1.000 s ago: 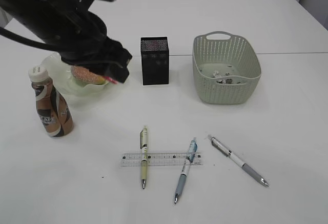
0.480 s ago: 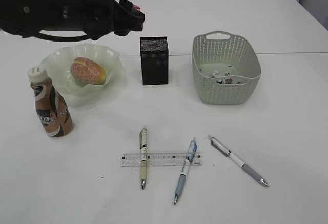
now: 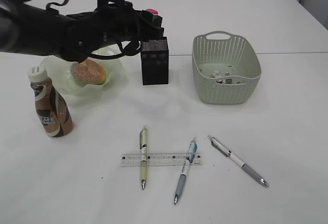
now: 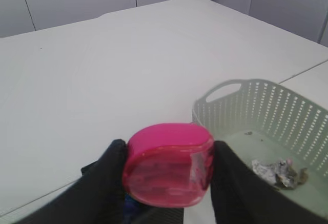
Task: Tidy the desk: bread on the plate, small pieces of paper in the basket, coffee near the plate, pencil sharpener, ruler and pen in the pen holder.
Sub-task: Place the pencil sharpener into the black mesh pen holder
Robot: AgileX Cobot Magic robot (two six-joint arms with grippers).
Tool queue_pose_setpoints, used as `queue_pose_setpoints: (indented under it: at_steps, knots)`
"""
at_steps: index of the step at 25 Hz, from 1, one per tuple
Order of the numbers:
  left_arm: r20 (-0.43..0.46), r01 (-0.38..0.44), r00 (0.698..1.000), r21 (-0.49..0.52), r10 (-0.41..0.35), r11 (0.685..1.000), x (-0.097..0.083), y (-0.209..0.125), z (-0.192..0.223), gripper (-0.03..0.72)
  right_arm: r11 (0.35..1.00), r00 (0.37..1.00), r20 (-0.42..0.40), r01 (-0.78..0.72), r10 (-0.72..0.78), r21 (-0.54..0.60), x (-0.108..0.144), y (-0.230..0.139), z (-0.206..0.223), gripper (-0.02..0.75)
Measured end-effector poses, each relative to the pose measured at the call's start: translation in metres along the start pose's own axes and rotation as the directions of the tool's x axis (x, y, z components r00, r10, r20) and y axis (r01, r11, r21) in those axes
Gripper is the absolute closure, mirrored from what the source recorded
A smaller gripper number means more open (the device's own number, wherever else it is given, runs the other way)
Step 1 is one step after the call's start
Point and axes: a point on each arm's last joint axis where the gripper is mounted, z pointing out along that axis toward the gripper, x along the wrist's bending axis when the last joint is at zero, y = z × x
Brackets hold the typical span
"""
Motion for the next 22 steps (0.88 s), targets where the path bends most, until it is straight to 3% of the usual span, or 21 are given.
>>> queue_pose_setpoints:
  at_steps: [8,16,22]
  knots:
    - [-0.015,0.01,1.0,0.047,-0.009,0.999,0.006,-0.016,0.05,0.356,1.0,1.0,-0.001,0.0,0.0,0.0,0.0,0.0,0.0,0.176]
    - [-0.053,0.032,0.998,0.057,-0.029,0.998,0.024,-0.024,0.065,0.356,1.0,1.0,0.027,0.009,-0.009,-0.004,-0.002,0.0,0.0,0.176]
    - [-0.057,0.034,0.998,0.047,-0.031,0.998,0.027,-0.025,0.075,0.356,1.0,0.999,0.031,0.011,-0.01,-0.005,-0.003,0.0,0.0,0.176]
